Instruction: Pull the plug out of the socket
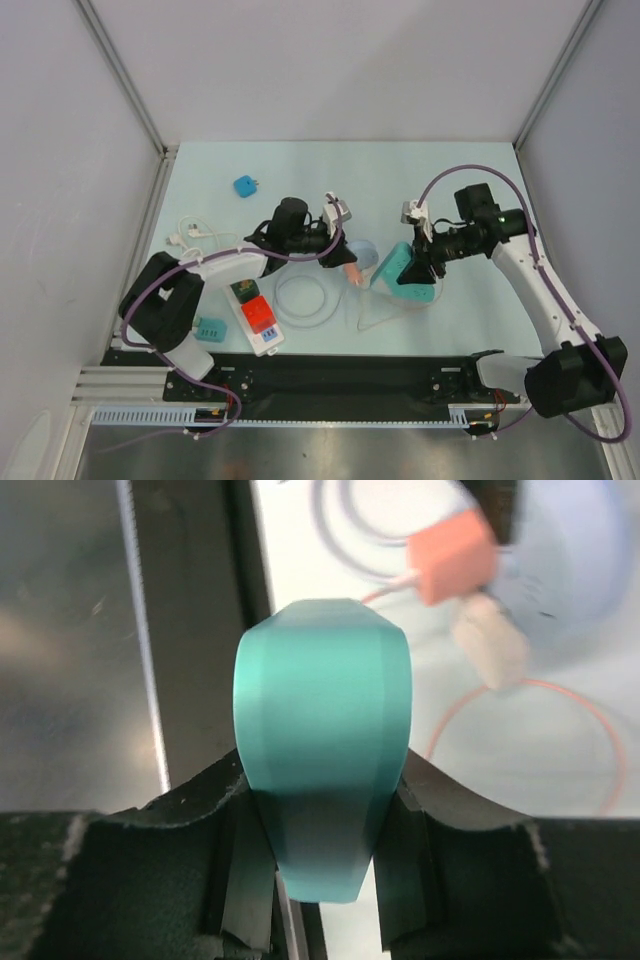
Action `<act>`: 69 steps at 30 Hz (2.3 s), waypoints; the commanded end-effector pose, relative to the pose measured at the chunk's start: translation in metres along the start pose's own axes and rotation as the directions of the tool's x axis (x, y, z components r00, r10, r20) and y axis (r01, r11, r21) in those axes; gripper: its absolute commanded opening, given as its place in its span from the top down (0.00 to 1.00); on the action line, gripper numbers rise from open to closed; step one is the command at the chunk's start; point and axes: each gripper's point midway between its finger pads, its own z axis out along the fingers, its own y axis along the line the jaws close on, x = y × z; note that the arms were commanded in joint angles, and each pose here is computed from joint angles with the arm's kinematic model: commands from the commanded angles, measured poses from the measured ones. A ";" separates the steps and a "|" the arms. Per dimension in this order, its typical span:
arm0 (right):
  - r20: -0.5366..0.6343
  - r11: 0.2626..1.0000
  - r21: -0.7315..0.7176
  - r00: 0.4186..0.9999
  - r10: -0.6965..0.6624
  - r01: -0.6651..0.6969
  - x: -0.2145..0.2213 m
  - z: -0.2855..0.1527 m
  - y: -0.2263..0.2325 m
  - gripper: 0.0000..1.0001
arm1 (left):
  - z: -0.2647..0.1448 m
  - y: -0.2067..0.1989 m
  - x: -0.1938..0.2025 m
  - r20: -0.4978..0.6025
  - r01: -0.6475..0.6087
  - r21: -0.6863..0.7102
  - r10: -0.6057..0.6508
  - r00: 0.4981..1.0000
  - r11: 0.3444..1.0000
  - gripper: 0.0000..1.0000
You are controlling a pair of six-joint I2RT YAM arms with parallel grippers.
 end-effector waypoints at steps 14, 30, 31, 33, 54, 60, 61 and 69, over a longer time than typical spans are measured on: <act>0.318 0.204 0.934 0.943 -0.097 -0.294 -0.017 -0.173 -0.214 1.00 | -0.056 -0.036 -0.080 0.305 0.085 -0.041 -0.069 0.950 0.996 1.00; 0.539 0.110 0.829 0.836 0.104 -0.549 0.040 -0.203 -0.399 0.97 | -0.087 -0.066 -0.067 0.394 0.109 0.006 -0.102 0.914 0.994 1.00; 0.545 0.119 0.821 0.829 0.128 -0.558 0.050 -0.195 -0.411 0.96 | -0.088 -0.067 -0.064 0.393 0.111 0.008 -0.105 0.913 0.994 1.00; 0.575 0.140 0.797 0.809 0.119 -0.587 0.042 -0.195 -0.424 0.89 | -0.089 -0.067 -0.061 0.392 0.116 0.008 -0.110 0.914 0.993 1.00; 0.657 0.166 0.692 0.708 0.259 -0.703 0.083 -0.191 -0.464 0.18 | -0.088 -0.073 -0.054 0.416 0.156 0.051 -0.163 0.894 0.986 1.00; 0.624 0.152 0.736 0.748 0.228 -0.660 0.077 -0.211 -0.445 0.07 | -0.092 -0.074 -0.054 0.432 0.170 0.047 -0.173 0.885 0.984 1.00; 0.620 0.141 0.741 0.750 0.230 -0.656 0.078 -0.214 -0.442 0.06 | -0.092 -0.074 -0.054 0.433 0.171 0.046 -0.174 0.884 0.984 1.00; 0.594 0.102 0.774 0.772 0.224 -0.625 0.078 -0.229 -0.418 0.03 | -0.093 -0.075 -0.051 0.434 0.186 0.050 -0.189 0.881 0.981 1.00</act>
